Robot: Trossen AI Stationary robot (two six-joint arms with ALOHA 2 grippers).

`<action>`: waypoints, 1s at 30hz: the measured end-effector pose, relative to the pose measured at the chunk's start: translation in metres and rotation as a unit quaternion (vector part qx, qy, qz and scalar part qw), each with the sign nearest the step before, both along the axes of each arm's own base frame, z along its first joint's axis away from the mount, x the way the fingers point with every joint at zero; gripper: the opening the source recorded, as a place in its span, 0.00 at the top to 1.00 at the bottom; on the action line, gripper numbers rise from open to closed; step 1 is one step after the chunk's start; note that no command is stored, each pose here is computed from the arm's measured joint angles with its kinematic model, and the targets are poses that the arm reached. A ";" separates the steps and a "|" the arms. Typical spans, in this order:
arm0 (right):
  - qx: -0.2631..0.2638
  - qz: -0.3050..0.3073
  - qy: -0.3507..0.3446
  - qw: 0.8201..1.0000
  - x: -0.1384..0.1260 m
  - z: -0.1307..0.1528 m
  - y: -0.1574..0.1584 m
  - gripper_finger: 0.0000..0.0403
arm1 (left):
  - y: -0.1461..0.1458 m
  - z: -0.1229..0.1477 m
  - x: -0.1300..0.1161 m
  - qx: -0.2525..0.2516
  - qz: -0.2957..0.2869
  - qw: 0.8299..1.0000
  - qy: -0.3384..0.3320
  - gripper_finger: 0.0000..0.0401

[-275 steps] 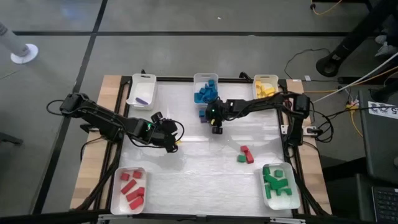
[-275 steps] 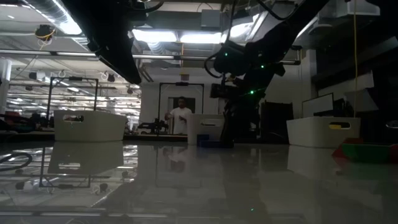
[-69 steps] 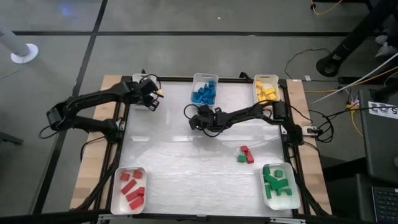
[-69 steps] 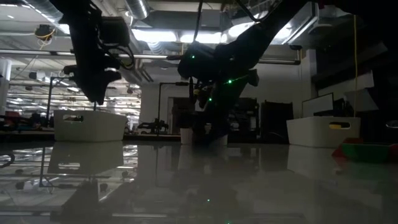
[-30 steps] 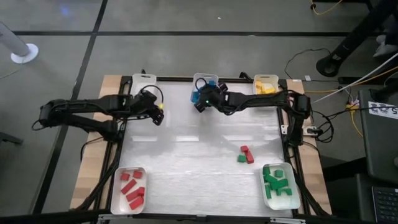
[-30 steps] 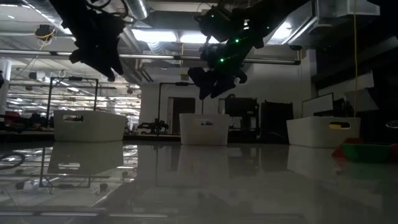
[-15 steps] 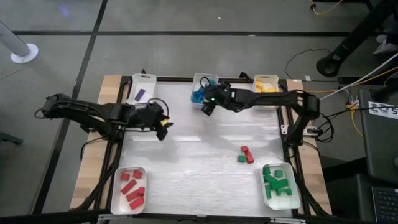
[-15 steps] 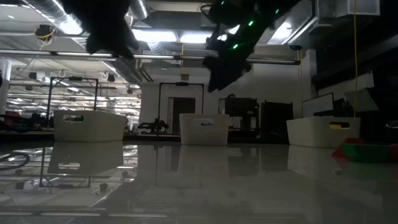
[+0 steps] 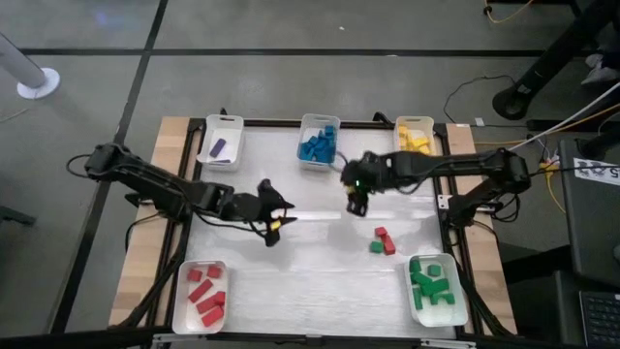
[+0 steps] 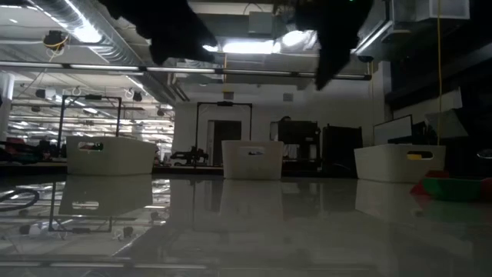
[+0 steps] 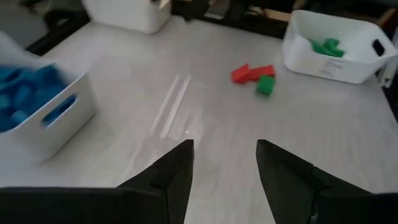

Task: Sort blocks
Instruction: Put the red block into the bottom left white bin

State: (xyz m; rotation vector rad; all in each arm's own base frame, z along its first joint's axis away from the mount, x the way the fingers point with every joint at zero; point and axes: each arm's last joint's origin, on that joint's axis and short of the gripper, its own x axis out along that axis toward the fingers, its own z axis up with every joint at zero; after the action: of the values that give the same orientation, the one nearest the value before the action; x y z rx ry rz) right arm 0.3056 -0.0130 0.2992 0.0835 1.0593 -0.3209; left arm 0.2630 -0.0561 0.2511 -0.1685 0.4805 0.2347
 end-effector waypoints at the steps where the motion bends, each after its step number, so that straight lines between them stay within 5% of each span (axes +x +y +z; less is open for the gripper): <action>1: 0.010 0.000 0.018 1.000 -0.003 -0.002 0.006 0.41 | -0.002 -0.002 0.004 0.005 -0.006 1.000 -0.005 0.59; 10: 0.076 -0.175 0.115 0.975 -0.025 -0.020 0.057 0.41 | -0.012 -0.023 0.021 0.008 -0.016 1.000 0.001 0.59; 18: 0.086 -0.326 0.148 0.930 -0.034 -0.029 0.068 0.41 | -0.016 -0.025 0.021 0.008 -0.021 1.000 0.007 0.59; 25: 0.125 -0.382 0.174 0.899 -0.040 -0.051 0.070 0.41 | -0.028 -0.025 0.017 0.010 -0.043 0.999 0.007 0.59; 30: 0.144 -0.381 0.162 0.899 -0.040 -0.076 0.070 0.41 | -0.033 -0.025 0.016 0.010 -0.052 0.999 0.006 0.59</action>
State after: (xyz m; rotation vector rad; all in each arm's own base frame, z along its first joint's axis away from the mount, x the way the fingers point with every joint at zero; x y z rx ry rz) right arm 0.2658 0.0573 0.2233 0.7472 1.3722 -0.9097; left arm 0.2790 -0.0888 0.2264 -0.1219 0.4980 0.1390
